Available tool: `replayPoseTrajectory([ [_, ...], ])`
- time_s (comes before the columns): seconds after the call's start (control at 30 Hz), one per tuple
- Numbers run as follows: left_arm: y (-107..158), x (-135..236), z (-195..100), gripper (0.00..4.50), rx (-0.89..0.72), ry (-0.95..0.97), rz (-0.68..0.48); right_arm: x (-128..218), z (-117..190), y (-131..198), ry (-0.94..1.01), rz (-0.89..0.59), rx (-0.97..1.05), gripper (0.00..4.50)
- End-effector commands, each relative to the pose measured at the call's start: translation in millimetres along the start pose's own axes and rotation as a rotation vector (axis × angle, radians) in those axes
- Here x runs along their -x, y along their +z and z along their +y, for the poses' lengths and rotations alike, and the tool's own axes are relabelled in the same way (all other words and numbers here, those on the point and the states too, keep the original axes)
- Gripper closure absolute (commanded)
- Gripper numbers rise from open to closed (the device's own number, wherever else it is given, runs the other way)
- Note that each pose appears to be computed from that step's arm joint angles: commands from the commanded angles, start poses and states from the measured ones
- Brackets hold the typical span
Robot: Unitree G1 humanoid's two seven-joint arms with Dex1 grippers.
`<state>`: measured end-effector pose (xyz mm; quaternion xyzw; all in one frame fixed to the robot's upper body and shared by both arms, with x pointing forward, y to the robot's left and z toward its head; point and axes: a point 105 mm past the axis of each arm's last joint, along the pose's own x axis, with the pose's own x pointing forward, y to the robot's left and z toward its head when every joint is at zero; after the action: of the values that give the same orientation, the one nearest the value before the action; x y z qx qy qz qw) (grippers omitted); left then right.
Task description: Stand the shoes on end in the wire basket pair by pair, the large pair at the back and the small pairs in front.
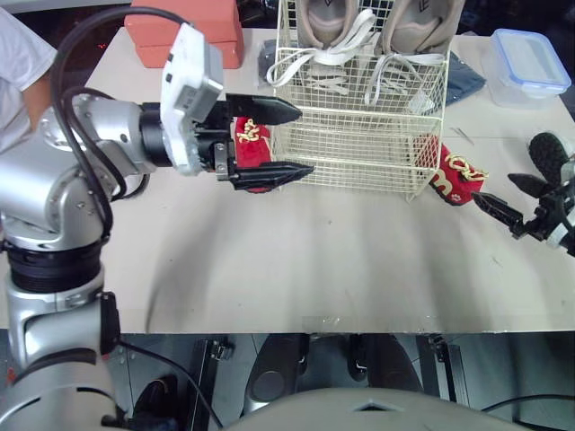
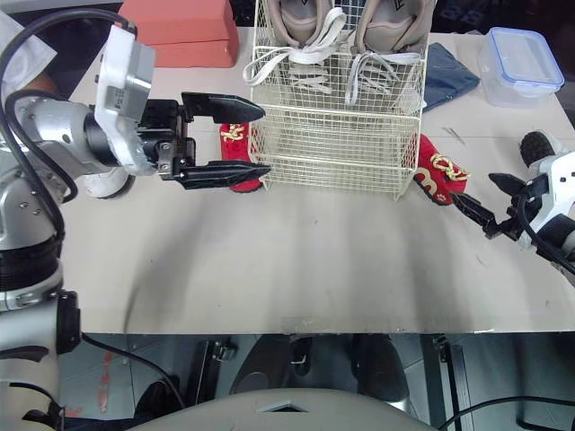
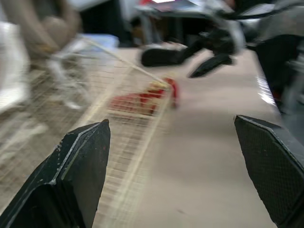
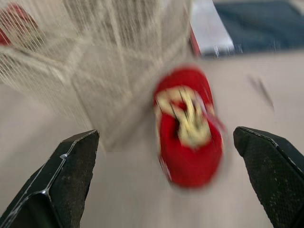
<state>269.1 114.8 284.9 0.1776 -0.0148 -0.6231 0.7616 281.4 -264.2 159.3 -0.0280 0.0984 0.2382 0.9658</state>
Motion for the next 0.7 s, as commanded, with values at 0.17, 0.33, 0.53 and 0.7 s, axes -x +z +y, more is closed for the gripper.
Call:
replayPoseTrajectory([
  [0.17, 16.4, 6.0, -6.7, 0.02, -0.029, -0.044, 0.054, -23.0, -18.7, -13.9, -0.008, 0.024, 0.023, 0.0],
  [0.33, 14.6, 8.3, -10.3, 0.02, -0.001, -0.063, 0.082, -39.5, -23.8, -11.1, 0.004, 0.003, 0.017, 0.0],
  [0.53, 13.1, 9.5, -21.3, 0.0, 0.048, -0.144, 0.093, -43.6, -24.6, -8.4, 0.012, -0.008, 0.026, 2.49],
  [0.7, 14.4, 7.2, -18.2, 0.0, 0.032, -0.147, 0.082, -32.2, -24.7, -3.0, 0.004, -0.019, 0.05, 4.41],
])
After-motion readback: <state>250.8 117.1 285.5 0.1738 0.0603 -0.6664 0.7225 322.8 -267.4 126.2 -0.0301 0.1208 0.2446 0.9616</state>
